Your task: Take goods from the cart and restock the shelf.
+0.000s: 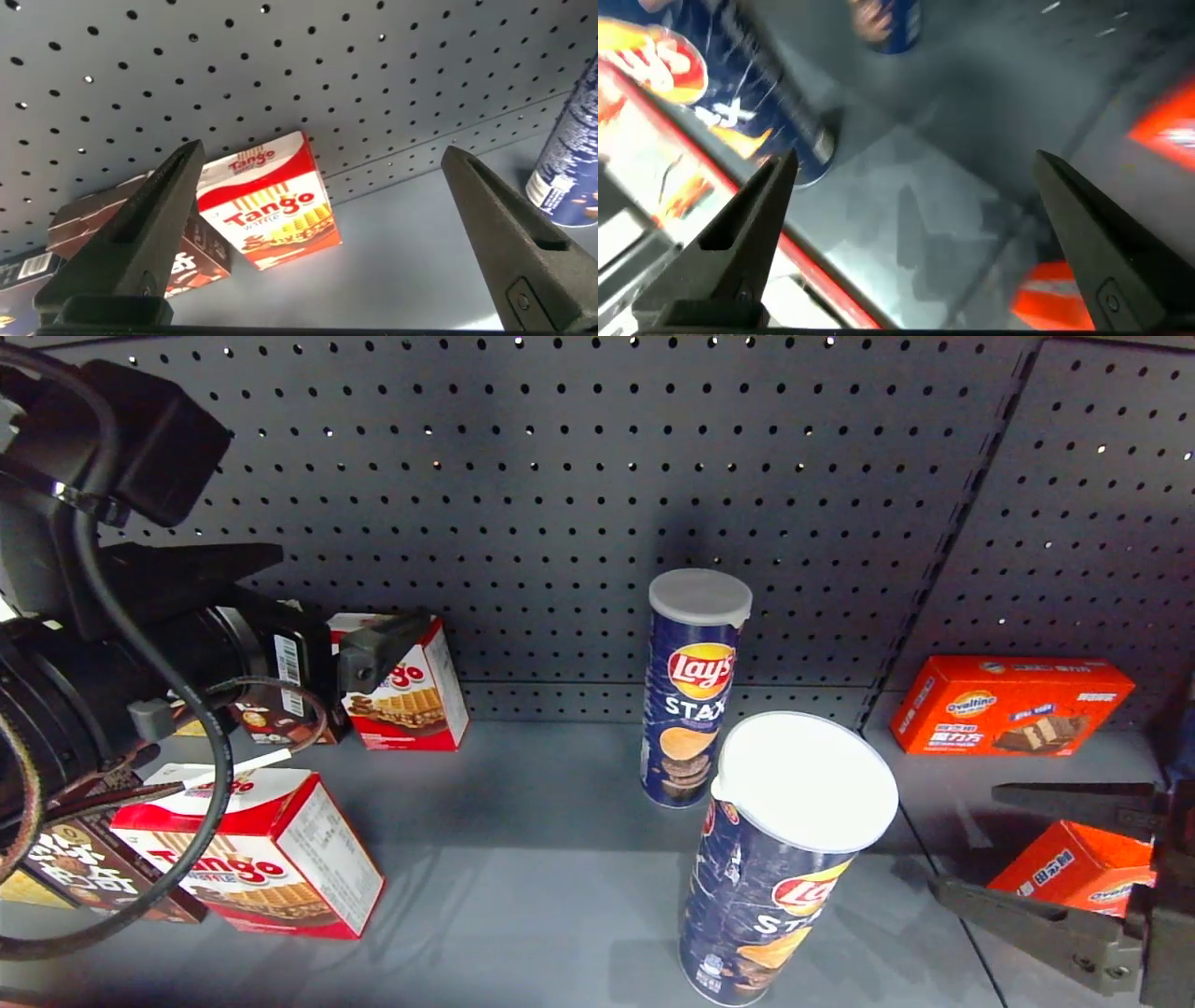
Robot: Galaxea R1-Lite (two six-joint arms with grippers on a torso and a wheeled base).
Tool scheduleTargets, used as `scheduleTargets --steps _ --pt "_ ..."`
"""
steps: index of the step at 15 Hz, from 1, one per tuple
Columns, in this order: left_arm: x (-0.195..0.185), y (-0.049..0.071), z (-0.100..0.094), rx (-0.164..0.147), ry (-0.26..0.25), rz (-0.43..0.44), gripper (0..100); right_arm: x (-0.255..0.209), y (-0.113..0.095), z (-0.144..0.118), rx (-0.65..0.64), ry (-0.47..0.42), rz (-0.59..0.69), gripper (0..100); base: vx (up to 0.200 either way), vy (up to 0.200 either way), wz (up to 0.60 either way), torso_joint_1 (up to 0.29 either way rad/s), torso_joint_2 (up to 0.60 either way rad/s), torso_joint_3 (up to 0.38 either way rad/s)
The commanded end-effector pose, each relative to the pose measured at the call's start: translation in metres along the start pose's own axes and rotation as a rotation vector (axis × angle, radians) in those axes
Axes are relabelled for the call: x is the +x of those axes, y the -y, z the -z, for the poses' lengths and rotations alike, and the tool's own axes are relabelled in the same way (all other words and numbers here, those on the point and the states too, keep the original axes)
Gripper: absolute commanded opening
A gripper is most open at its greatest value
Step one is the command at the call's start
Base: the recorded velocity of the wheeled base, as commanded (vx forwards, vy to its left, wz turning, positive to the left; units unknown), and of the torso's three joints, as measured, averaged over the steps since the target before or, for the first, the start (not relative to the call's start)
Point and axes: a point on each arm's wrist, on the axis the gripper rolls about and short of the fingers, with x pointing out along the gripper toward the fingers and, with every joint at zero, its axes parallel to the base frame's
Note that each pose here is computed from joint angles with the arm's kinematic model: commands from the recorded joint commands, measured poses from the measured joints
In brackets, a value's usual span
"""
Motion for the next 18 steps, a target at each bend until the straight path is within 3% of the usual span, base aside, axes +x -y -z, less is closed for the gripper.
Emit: scheduleTargets --steps 1,18 --pt "0.003 0.001 0.002 0.001 -0.004 0.001 100 0.017 -0.003 0.005 -0.007 -0.066 -0.015 100 0.0 0.0 0.0 0.0 0.0 0.0" --pt "0.008 0.003 0.002 -0.002 0.016 0.002 100 0.057 -0.016 0.006 -0.052 -0.18 -0.015 100 0.0 0.0 0.0 0.0 0.0 0.0"
